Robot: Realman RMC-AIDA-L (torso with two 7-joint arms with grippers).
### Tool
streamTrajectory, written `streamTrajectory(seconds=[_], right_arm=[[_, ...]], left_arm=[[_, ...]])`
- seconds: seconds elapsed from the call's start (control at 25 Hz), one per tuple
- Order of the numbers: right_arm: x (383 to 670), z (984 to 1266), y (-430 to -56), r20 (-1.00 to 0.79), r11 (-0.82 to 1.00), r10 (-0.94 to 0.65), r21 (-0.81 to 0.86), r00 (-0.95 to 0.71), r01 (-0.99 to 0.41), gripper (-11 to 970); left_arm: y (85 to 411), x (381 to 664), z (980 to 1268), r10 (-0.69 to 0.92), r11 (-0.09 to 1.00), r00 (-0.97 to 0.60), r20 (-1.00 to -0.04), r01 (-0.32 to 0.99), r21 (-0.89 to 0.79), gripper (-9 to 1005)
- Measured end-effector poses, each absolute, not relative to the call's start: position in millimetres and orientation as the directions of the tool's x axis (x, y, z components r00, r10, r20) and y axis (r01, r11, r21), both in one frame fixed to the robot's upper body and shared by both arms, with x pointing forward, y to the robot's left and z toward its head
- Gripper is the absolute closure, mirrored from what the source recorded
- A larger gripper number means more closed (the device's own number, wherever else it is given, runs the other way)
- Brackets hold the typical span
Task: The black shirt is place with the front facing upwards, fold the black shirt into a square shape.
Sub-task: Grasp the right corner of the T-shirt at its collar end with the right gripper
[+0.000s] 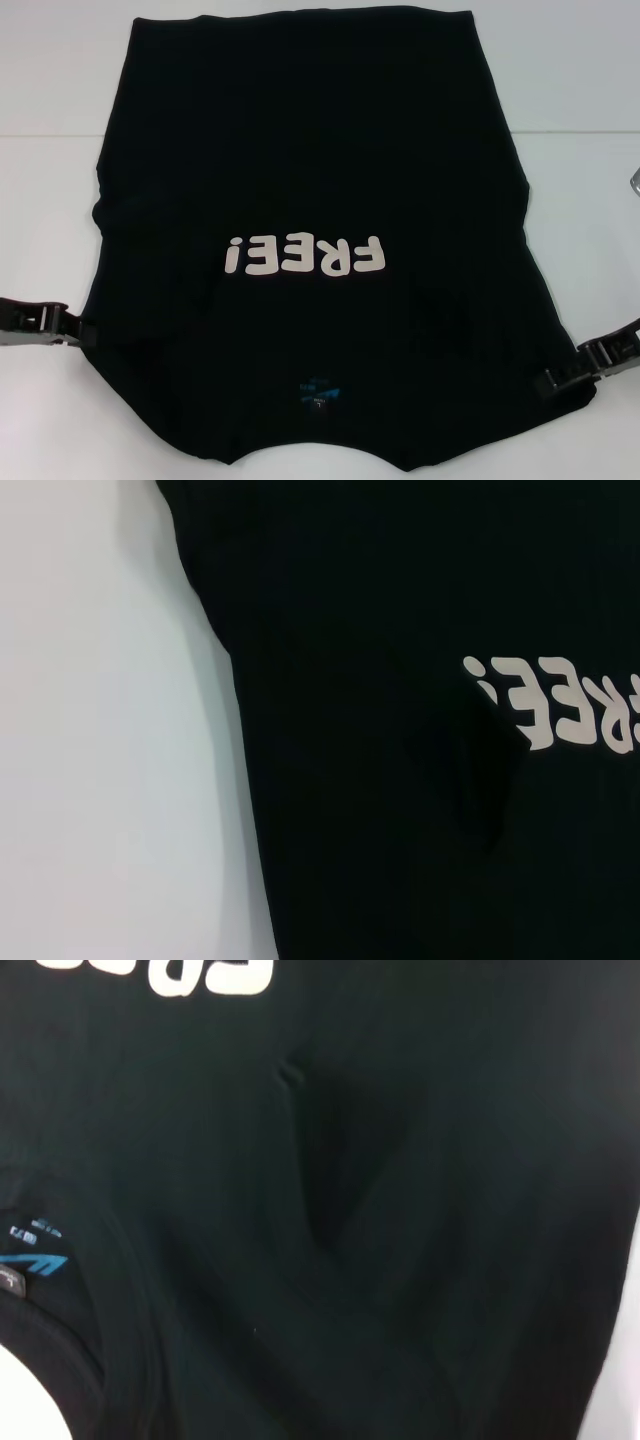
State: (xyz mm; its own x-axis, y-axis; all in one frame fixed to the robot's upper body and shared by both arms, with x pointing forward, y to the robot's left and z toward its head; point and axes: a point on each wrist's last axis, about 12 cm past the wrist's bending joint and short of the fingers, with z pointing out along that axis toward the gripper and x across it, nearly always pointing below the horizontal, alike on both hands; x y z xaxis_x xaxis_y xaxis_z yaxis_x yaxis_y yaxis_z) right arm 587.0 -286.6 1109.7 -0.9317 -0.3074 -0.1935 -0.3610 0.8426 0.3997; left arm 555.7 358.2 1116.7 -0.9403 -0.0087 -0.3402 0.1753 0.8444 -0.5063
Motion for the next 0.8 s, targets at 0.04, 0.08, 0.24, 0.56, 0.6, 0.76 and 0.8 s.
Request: streamTrajectory(seconds=[0.04,0.08,0.24,0.56,0.6,0.76,0.8], right_arm=[[587.0,1109.8,-286.7,-0.193,0.842,-0.309,0.399,-0.931,-0.362,165],[587.1,1110.1,-286.8,-0.193,0.843,-0.310,0.398,-0.931,-0.363,165],[588.8,1113.1,-287.3,-0.205,0.844,-0.314,0.388,-0.927,-0.372,165],[589.5,1115.4,-283.7,-0.207,0.838,-0.350,0.367,-0.914,-0.404,317],[589.6,1115.3,-282.9,-0.204,0.838,-0.353,0.365,-0.913,-0.406,348],[589.7,1115.9,-281.4,-0.200,0.837,-0.361,0.362,-0.911,-0.411,474],[589.8,1116.1,-280.9,-0.198,0.836,-0.364,0.361,-0.910,-0.413,505]], left_arm=[[358.2,555.7,1116.7,-0.009,0.844,-0.940,-0.340,0.175,-0.506,958],[358.1,555.8,1116.7,-0.009,0.844,-0.940,-0.340,0.175,-0.506,958],[358.1,556.0,1116.8,-0.010,0.844,-0.940,-0.341,0.175,-0.506,958],[358.5,556.7,1118.2,-0.016,0.841,-0.938,-0.347,0.175,-0.511,957],[358.7,556.8,1118.4,-0.016,0.842,-0.937,-0.348,0.175,-0.511,957],[359.6,557.1,1119.0,-0.020,0.841,-0.936,-0.351,0.174,-0.512,957],[359.9,557.0,1119.1,-0.023,0.841,-0.936,-0.352,0.173,-0.513,957]])
